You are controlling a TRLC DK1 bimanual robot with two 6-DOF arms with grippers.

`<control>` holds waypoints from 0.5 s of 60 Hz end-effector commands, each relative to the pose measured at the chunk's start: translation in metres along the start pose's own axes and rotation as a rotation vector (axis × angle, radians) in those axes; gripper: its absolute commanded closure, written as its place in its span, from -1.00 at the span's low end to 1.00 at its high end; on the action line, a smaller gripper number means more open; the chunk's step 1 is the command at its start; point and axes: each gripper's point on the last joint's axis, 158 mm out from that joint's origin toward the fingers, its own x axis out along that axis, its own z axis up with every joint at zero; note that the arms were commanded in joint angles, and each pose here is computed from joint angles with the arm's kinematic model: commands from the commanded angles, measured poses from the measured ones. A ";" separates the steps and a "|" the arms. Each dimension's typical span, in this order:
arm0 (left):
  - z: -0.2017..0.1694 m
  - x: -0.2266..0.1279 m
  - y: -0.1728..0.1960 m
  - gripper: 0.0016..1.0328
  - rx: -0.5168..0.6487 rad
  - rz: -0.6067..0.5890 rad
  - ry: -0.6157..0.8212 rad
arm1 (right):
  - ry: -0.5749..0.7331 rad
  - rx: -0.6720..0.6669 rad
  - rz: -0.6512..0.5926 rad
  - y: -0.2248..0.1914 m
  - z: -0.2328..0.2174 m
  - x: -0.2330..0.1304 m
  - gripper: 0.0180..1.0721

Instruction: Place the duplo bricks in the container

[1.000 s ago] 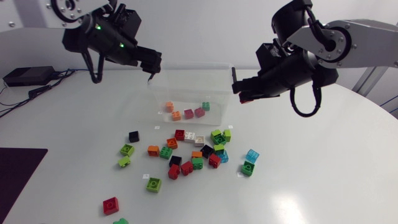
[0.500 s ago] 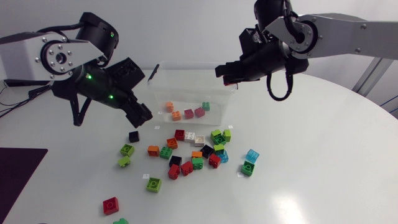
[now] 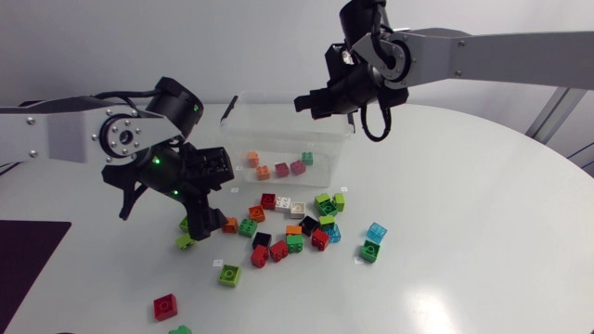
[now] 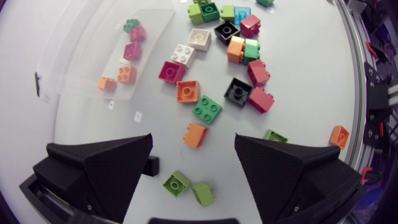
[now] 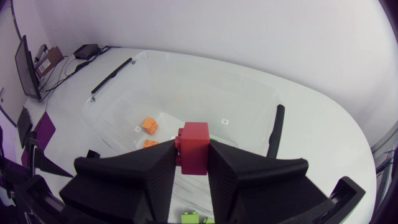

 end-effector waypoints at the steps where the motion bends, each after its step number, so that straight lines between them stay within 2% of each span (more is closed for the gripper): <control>1: -0.006 0.014 -0.021 -0.77 0.103 -0.061 0.025 | -0.028 -0.027 -0.015 0.006 0.011 0.009 0.38; 5: -0.008 0.016 -0.025 -0.77 0.139 -0.071 0.028 | -0.033 -0.032 -0.044 0.005 0.014 0.010 -0.16; 8: -0.010 0.019 -0.028 -0.77 0.165 -0.082 0.033 | -0.027 -0.036 -0.060 0.004 0.015 0.008 -0.70; 10: -0.011 0.020 -0.029 -0.77 0.183 -0.088 0.032 | -0.025 -0.038 -0.067 0.004 0.015 0.006 -0.86; 12: -0.011 0.021 -0.029 -0.77 0.195 -0.095 0.029 | -0.024 -0.041 -0.071 0.004 0.015 0.002 -0.91; 30: -0.027 0.045 -0.011 -0.77 0.260 -0.133 0.053 | -0.067 -0.049 -0.061 0.006 0.021 -0.048 -0.91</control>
